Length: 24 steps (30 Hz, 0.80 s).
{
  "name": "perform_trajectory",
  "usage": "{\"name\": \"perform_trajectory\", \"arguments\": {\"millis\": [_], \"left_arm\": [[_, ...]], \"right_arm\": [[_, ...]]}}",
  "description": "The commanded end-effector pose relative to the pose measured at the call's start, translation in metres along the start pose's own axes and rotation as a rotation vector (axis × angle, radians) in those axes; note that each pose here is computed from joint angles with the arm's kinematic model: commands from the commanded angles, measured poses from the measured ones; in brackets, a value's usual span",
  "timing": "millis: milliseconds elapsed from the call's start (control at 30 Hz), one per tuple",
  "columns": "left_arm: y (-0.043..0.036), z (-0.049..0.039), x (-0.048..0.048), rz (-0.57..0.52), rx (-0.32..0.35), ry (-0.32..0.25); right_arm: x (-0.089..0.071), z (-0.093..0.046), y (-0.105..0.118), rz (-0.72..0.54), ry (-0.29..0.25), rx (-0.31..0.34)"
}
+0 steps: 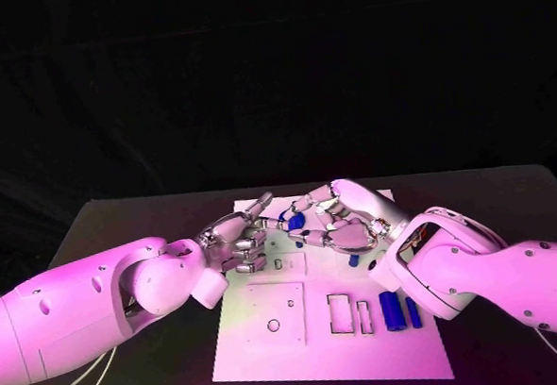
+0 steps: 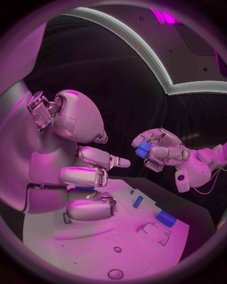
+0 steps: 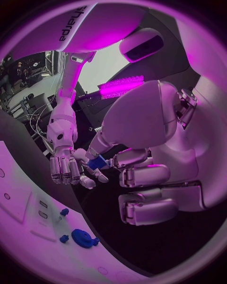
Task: Assemble the parts on the task board
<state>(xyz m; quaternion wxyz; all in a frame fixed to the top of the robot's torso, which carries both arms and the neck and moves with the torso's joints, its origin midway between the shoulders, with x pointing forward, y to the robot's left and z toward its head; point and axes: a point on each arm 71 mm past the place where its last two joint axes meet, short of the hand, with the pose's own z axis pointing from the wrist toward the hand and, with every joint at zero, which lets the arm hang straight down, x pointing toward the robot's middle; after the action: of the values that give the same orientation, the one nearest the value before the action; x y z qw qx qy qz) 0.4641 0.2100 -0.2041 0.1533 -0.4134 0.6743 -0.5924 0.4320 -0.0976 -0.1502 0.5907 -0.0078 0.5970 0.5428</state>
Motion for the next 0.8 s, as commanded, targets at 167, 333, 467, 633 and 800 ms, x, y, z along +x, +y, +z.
{"name": "perform_trajectory", "arguments": {"millis": [167,333,467,633,800], "left_arm": [[-0.0105,-0.0143,-0.0412,0.078,0.025,-0.177],[-0.0243,-0.0248,-0.0589,0.056,0.081,-0.245],[-0.0333,-0.0306,-0.0602,0.022,0.117,-0.259],[-0.0404,-0.0325,-0.0523,-0.015,0.170,-0.264],[-0.0445,-0.0327,-0.0443,-0.062,0.228,-0.293]], "right_arm": [[0.001,0.009,-0.012,-0.058,0.050,0.033],[0.007,0.017,-0.025,-0.085,0.072,0.058],[0.018,0.022,-0.038,-0.093,0.089,0.083],[0.039,0.021,-0.051,-0.081,0.111,0.108],[0.054,0.023,-0.059,-0.077,0.132,0.129]]}}
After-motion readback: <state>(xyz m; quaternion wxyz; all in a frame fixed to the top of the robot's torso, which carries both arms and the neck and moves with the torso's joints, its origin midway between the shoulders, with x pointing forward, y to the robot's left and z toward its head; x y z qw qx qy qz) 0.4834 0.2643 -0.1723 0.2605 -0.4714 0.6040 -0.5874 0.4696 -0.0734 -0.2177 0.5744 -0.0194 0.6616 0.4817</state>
